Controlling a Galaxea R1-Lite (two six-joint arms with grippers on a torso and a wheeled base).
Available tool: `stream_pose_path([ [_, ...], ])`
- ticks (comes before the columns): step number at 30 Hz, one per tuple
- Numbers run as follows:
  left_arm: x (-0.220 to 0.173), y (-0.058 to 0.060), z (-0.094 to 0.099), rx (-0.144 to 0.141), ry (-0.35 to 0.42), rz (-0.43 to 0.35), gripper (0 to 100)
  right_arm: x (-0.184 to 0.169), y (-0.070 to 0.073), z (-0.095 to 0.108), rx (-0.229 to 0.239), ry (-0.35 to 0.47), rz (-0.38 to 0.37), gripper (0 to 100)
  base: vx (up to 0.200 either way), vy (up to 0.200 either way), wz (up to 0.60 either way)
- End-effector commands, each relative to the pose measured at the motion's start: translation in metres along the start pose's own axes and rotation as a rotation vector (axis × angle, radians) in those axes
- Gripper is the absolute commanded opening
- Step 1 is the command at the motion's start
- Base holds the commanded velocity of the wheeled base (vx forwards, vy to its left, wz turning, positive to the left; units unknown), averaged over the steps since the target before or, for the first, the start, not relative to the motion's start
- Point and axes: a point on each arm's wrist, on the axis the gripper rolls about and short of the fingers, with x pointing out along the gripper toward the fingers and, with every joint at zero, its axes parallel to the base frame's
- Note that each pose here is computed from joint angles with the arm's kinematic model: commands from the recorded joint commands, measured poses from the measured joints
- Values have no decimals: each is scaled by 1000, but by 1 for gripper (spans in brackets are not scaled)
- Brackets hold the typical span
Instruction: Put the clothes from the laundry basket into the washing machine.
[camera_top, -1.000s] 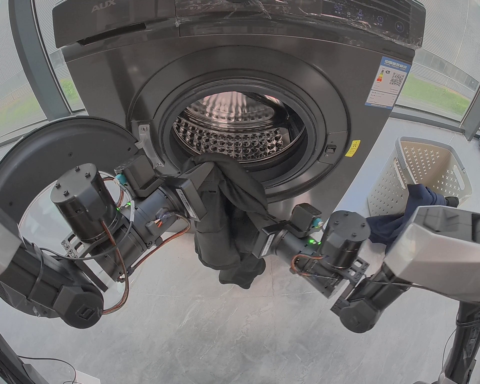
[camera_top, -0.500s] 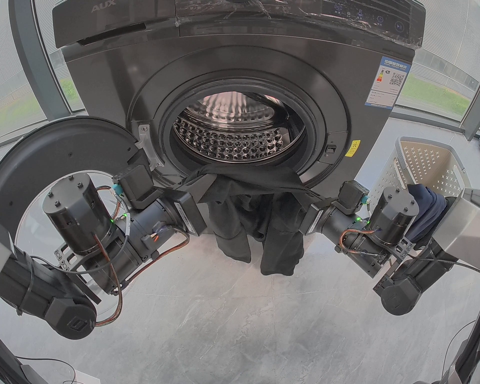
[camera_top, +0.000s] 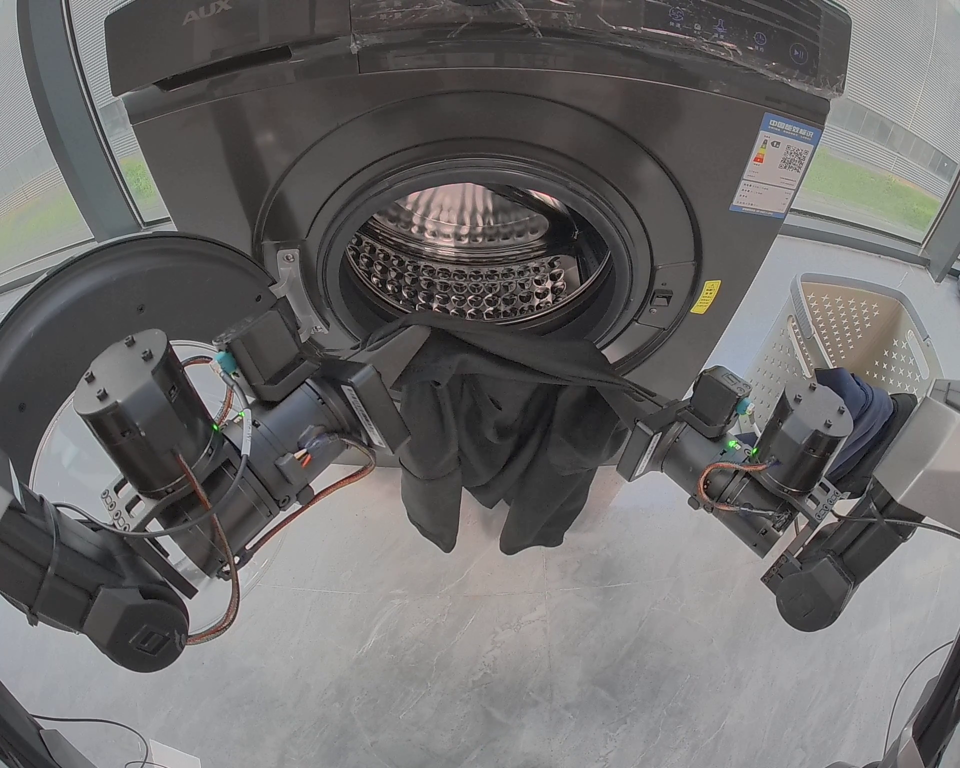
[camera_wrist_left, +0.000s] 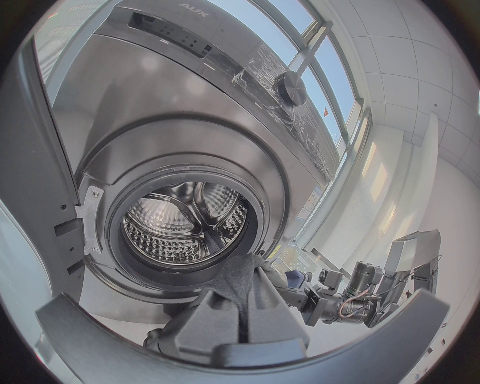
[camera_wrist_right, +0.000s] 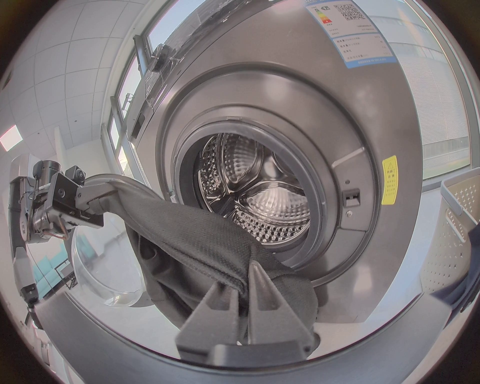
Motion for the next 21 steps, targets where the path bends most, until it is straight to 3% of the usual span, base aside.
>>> stream_pose_path([
  [1,-2,-2,-1,-2,6,-5,0,4,-2,4,-7,-28,-12,0,0,0,0],
  [7,-5,-1,-6,-2,27,-8,0,6,-1,6,-10,-48,-10,0,0,0,0],
  [8,-5,-1,-7,-2,30,-7,0,5,-1,6,-10,-45,-11,100,0,0,0],
  [16,-3,-2,-3,-3,9,-12,0,-2,-7,-15,-19,40,-29,100,0,0,0],
  [21,-4,-2,-3,-6,12,-13,0,1,-24,-22,-26,51,-76,100,0,0,0],
])
